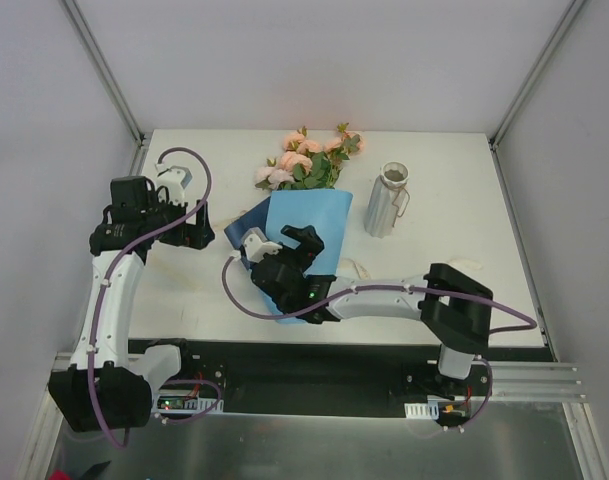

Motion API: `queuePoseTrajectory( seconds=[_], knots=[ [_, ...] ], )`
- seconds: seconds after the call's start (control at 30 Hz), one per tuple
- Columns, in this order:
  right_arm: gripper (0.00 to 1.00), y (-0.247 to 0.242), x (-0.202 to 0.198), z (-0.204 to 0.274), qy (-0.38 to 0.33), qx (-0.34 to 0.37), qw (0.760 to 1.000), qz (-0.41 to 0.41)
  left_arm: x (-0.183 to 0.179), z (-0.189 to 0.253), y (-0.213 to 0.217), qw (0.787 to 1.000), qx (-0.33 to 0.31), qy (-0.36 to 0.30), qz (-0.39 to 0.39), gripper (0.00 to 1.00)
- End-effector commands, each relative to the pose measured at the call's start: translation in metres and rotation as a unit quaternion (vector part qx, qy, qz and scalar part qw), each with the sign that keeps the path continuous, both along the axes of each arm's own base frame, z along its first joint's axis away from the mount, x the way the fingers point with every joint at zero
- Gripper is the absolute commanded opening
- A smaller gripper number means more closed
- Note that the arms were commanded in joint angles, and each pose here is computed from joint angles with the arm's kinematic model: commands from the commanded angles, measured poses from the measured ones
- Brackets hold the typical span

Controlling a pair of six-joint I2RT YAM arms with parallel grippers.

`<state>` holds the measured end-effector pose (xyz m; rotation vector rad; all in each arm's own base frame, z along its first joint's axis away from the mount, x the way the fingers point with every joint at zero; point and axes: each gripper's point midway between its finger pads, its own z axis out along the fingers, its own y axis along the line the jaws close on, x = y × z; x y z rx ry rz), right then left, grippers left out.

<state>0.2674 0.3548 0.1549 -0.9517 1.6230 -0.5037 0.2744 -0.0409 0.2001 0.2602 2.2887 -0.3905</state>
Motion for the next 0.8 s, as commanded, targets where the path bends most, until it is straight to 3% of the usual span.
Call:
queuePoseTrajectory(
  seconds=[0.0,0.23,0.27,0.33,0.37,0.4,0.43,0.47,0.5,0.53,0.57,0.6,0.77],
  knots=[
    [0.96,-0.031,0.001,0.073,-0.077,0.094,0.99,-0.075,0.001,0.027,-0.007,0.999,-0.002,-0.034,-0.023,0.99],
    [0.96,-0.09,-0.024,0.078,-0.08,0.157,0.975,-0.133,0.008,0.034,-0.025,0.998,0.013,-0.03,-0.058,0.99],
    [0.96,-0.107,-0.028,0.074,-0.079,0.127,0.978,-0.146,0.008,0.032,-0.038,0.996,0.017,-0.025,-0.08,0.99],
    [0.96,-0.12,-0.034,0.078,-0.077,0.187,0.965,-0.168,0.012,0.037,-0.048,0.995,0.024,-0.029,-0.094,0.99],
    [0.96,-0.14,-0.038,0.077,-0.081,0.151,0.969,-0.18,0.014,0.034,-0.054,0.994,0.024,-0.022,-0.104,0.99],
    [0.96,-0.148,-0.042,0.082,-0.084,0.16,0.966,-0.186,0.014,0.039,-0.067,0.992,0.021,-0.025,-0.123,0.99],
    [0.96,-0.147,-0.044,0.091,-0.088,0.239,0.946,-0.202,0.015,0.04,-0.073,0.991,0.017,-0.023,-0.131,0.99],
    [0.96,-0.174,-0.05,0.097,-0.104,0.172,0.958,-0.206,0.016,0.035,-0.083,0.989,0.011,-0.01,-0.146,0.99],
    [0.96,-0.178,-0.055,0.104,-0.11,0.189,0.954,-0.206,0.015,0.037,-0.096,0.986,0.006,-0.011,-0.166,0.99],
    [0.96,-0.174,-0.056,0.119,-0.113,0.319,0.915,-0.219,0.015,0.036,-0.103,0.984,0.0,-0.005,-0.177,0.99],
    [0.96,-0.197,-0.062,0.132,-0.126,0.231,0.943,-0.205,0.016,0.026,-0.115,0.98,-0.013,0.017,-0.197,0.99],
    [0.96,-0.195,-0.067,0.135,-0.12,0.217,0.949,-0.194,0.017,0.023,-0.121,0.978,-0.019,0.027,-0.207,0.99],
    [0.96,-0.202,-0.081,0.151,-0.102,0.281,0.94,-0.166,0.02,-0.019,-0.157,0.958,-0.039,0.094,-0.268,0.99]
  ],
)
